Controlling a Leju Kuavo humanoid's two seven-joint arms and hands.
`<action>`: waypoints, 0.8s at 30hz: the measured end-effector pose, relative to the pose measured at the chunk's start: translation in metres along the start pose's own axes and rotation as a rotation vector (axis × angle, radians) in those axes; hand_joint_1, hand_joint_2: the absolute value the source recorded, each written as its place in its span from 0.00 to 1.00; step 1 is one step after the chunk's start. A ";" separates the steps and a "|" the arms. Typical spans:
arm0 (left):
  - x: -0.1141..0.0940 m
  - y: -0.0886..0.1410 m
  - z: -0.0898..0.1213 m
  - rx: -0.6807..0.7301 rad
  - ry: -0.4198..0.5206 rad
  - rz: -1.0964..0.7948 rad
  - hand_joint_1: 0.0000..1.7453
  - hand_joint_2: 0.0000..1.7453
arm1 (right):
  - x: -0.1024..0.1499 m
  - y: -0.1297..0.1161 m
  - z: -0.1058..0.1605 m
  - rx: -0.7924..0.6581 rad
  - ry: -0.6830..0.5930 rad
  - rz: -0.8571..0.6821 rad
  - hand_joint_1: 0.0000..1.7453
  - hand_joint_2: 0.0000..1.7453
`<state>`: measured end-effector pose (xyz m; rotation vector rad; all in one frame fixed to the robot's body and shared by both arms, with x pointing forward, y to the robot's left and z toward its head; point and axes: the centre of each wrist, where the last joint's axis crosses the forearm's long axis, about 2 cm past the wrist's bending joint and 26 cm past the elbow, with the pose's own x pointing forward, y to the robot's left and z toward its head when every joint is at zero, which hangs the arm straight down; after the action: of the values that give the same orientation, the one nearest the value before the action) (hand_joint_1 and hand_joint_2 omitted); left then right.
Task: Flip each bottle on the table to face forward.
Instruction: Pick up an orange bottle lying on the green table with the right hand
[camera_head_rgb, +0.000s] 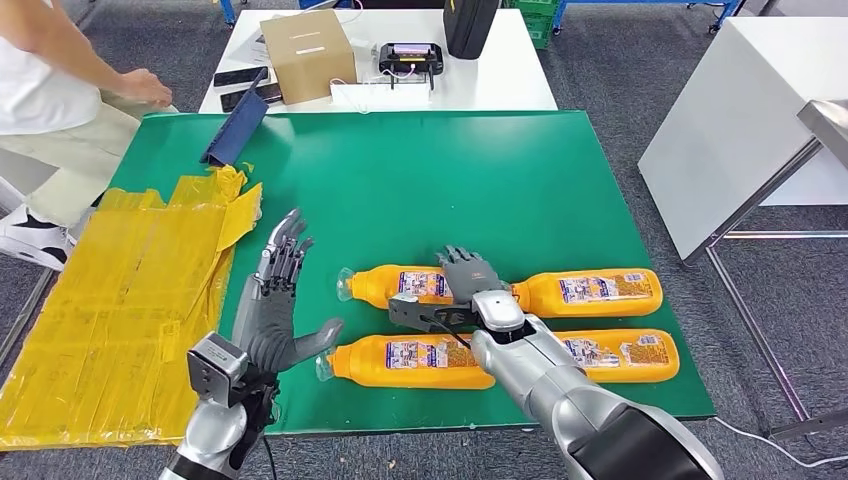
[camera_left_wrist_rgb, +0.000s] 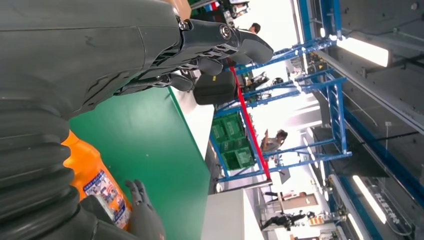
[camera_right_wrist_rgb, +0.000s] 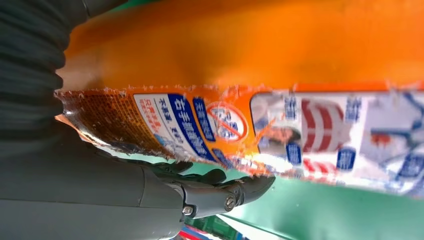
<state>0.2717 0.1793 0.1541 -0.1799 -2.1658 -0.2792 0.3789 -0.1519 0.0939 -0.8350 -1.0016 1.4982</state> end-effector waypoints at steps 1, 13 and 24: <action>0.000 0.000 -0.001 -0.001 0.000 0.003 0.00 1.00 | -0.001 0.001 0.000 0.002 -0.001 0.015 0.93 1.00; -0.001 -0.005 -0.002 -0.006 -0.001 0.020 0.00 1.00 | -0.003 0.005 0.001 -0.071 -0.013 0.071 1.00 1.00; -0.002 -0.010 0.005 -0.029 0.024 0.011 0.00 1.00 | -0.007 0.022 0.013 -0.481 -0.104 -0.113 1.00 1.00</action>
<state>0.2660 0.1708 0.1483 -0.2036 -2.1374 -0.3049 0.3598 -0.1620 0.0791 -1.0217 -1.4958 1.2291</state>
